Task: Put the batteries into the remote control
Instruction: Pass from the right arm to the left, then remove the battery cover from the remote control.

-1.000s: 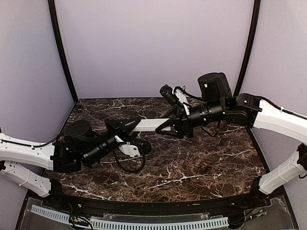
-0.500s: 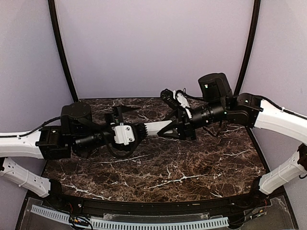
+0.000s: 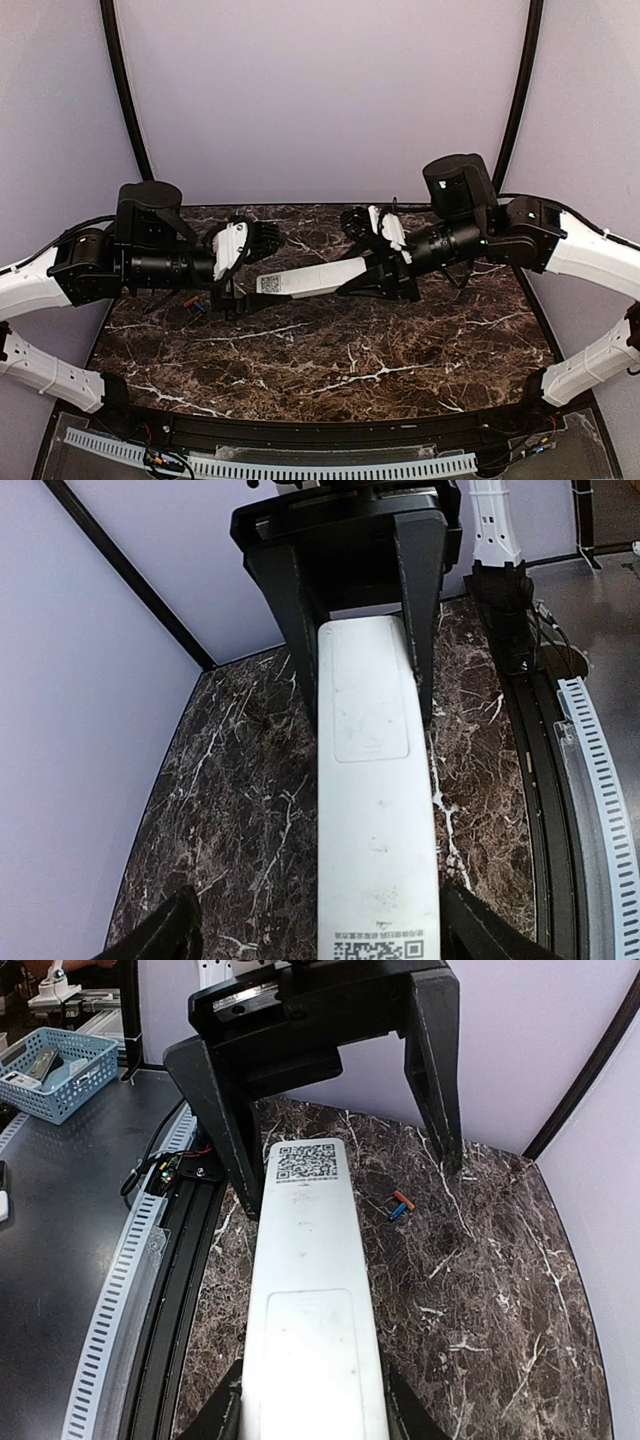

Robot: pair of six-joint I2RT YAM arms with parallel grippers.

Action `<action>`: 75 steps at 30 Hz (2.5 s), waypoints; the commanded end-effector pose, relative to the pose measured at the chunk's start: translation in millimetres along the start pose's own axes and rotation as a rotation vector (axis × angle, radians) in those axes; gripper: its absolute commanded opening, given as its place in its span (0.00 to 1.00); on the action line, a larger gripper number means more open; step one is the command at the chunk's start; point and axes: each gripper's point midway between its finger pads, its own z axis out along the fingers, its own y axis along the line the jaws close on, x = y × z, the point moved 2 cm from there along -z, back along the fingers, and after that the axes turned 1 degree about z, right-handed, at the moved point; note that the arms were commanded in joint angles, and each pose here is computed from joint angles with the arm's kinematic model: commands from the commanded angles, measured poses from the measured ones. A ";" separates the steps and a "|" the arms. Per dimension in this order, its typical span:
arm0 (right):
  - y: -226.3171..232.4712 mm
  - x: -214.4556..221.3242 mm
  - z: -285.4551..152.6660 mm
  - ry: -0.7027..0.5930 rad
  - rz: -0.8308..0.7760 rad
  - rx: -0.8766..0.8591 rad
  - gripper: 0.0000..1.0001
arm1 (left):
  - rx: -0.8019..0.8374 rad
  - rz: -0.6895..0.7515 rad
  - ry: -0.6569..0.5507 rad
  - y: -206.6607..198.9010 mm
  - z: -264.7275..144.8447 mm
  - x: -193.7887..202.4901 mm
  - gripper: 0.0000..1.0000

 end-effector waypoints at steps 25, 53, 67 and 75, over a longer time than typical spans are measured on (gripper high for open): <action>-78.2 -5.2 -30.3 -0.038 0.702 0.298 0.99 | -0.277 0.067 0.044 39.5 11.7 12.9 0.00; -78.9 -9.1 33.3 -0.060 0.923 -0.014 0.19 | -0.280 0.097 -0.007 30.9 4.0 13.4 0.00; -76.4 15.5 10.7 0.007 0.956 -0.039 0.47 | -0.227 0.125 0.050 19.6 0.5 28.8 0.00; -75.5 4.4 8.8 -0.020 0.931 -0.082 0.49 | -0.232 0.117 0.050 20.4 2.7 28.7 0.00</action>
